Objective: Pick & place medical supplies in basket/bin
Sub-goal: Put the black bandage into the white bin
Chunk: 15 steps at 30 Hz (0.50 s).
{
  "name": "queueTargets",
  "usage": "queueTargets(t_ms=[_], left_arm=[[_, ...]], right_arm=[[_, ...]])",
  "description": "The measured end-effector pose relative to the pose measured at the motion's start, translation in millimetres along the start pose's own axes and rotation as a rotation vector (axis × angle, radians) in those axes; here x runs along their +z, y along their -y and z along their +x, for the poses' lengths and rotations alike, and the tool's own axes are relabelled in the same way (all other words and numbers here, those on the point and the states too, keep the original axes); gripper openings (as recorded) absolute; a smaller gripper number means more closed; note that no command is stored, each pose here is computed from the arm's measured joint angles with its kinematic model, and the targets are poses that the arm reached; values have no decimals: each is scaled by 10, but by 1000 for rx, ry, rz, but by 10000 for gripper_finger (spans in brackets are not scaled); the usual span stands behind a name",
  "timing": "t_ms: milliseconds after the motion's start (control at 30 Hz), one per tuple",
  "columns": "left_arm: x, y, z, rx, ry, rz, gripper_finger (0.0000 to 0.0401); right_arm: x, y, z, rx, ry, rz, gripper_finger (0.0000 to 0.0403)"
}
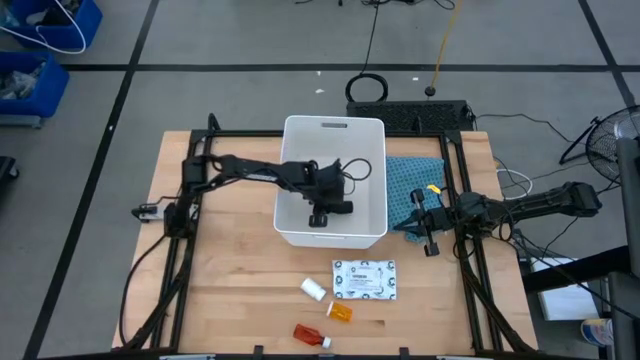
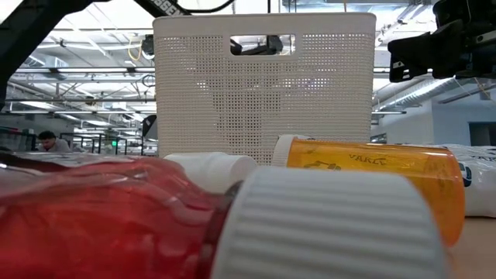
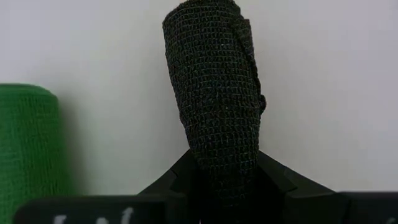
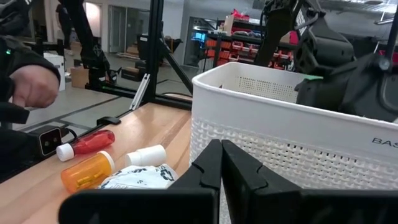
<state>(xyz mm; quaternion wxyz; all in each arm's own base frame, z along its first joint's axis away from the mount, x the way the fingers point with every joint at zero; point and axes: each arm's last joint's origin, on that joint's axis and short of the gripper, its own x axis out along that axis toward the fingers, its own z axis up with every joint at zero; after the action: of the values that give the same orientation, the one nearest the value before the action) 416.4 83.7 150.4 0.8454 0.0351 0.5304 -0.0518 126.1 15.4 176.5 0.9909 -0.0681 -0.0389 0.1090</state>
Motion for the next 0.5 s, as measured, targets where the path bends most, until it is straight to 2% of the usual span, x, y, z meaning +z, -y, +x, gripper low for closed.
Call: queueTargets(t_ms=[367, 500], left_arm=[[-1, 4, -31, 8, -9, 33, 99], [16, 40, -26, 6, -2, 46, 127]], right_arm=[[-2, -1, 0, 1, -2, -6, 0], [-7, -1, 0, 1, -7, -3, 0]])
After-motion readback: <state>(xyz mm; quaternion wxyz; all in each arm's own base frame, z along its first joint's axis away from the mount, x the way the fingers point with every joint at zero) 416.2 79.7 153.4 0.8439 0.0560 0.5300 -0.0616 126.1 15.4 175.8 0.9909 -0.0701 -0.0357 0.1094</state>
